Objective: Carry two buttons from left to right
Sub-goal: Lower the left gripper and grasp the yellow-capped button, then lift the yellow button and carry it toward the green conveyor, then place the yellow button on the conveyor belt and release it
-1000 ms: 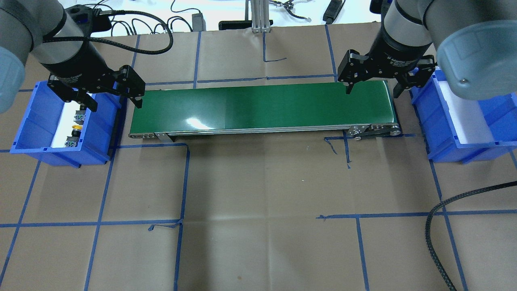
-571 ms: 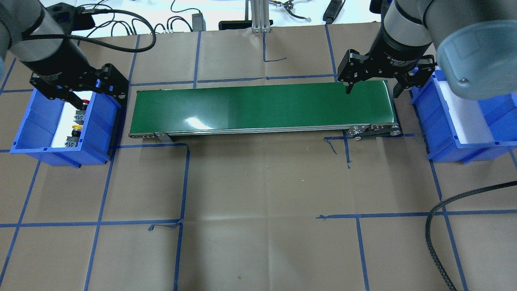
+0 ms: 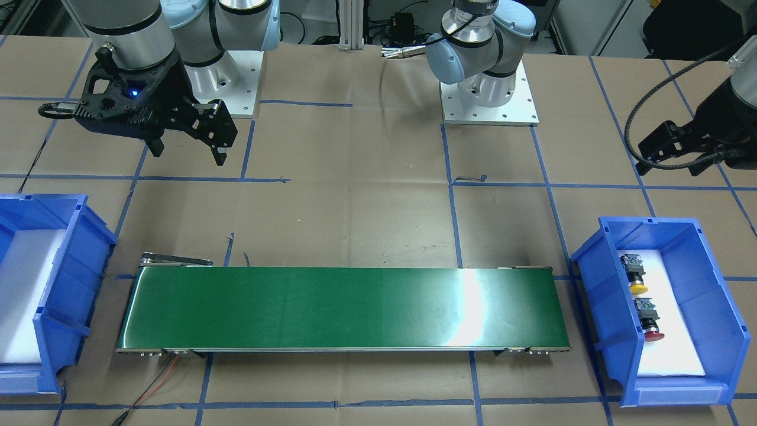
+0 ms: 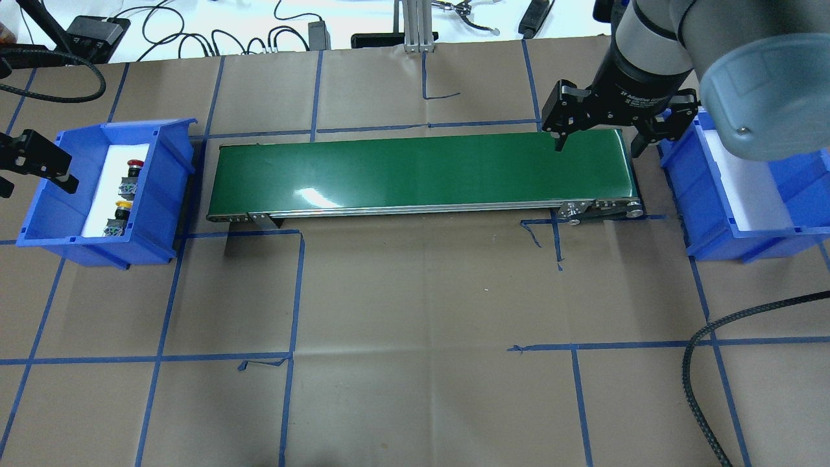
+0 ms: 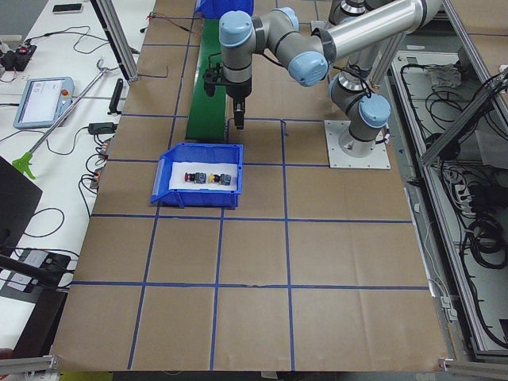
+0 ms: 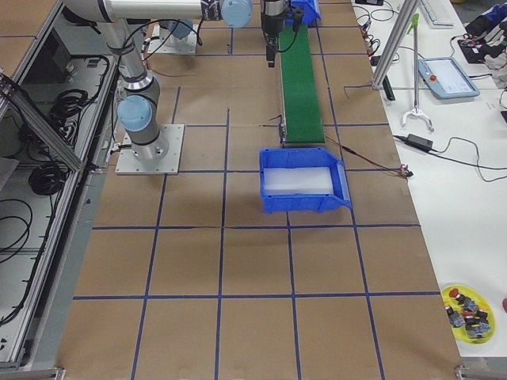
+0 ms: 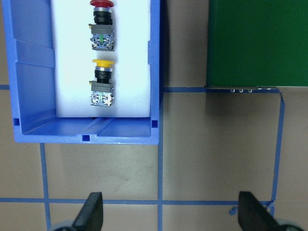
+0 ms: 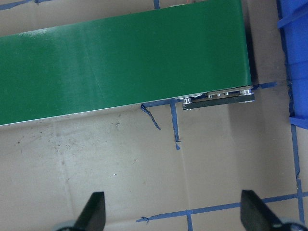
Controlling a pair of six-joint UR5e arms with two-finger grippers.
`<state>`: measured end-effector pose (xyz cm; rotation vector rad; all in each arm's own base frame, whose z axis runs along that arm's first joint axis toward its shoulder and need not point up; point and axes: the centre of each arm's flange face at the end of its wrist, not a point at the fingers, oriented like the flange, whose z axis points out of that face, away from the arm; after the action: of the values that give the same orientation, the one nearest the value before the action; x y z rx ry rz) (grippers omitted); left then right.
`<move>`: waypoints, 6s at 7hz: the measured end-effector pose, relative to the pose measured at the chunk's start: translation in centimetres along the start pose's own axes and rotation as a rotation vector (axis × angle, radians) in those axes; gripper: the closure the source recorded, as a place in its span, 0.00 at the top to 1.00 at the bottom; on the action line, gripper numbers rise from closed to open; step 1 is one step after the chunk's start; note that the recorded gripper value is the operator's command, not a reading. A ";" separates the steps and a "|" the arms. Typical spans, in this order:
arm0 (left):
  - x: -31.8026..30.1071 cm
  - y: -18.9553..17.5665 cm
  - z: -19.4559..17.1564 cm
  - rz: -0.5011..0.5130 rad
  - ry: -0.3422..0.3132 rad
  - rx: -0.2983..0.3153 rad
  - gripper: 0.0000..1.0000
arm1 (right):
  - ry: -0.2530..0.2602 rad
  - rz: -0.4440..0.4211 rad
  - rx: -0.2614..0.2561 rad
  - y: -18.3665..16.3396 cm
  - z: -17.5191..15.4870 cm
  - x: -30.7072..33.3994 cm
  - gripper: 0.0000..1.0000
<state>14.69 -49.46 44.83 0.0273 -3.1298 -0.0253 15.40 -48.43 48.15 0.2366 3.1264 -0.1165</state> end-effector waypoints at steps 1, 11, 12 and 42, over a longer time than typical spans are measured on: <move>-1.3 -0.8 1.3 -0.001 0.000 0.005 1.00 | 0.000 -0.001 0.000 0.0 0.0 0.0 1.00; -6.1 -7.5 20.3 0.053 -0.027 0.045 0.99 | -0.003 0.004 -0.003 -0.1 0.1 -0.1 1.00; -6.1 -7.1 22.0 0.050 -0.029 0.046 0.99 | -0.009 0.003 -0.004 -0.1 0.1 -0.1 1.00; 26.5 -12.7 18.8 -0.049 -0.001 0.026 1.00 | -0.025 -0.002 -0.020 -0.4 0.9 -0.6 1.00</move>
<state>-11.85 -62.29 26.09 0.1039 -3.1299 0.0145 15.93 -49.02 47.29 0.2298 3.1018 -0.0881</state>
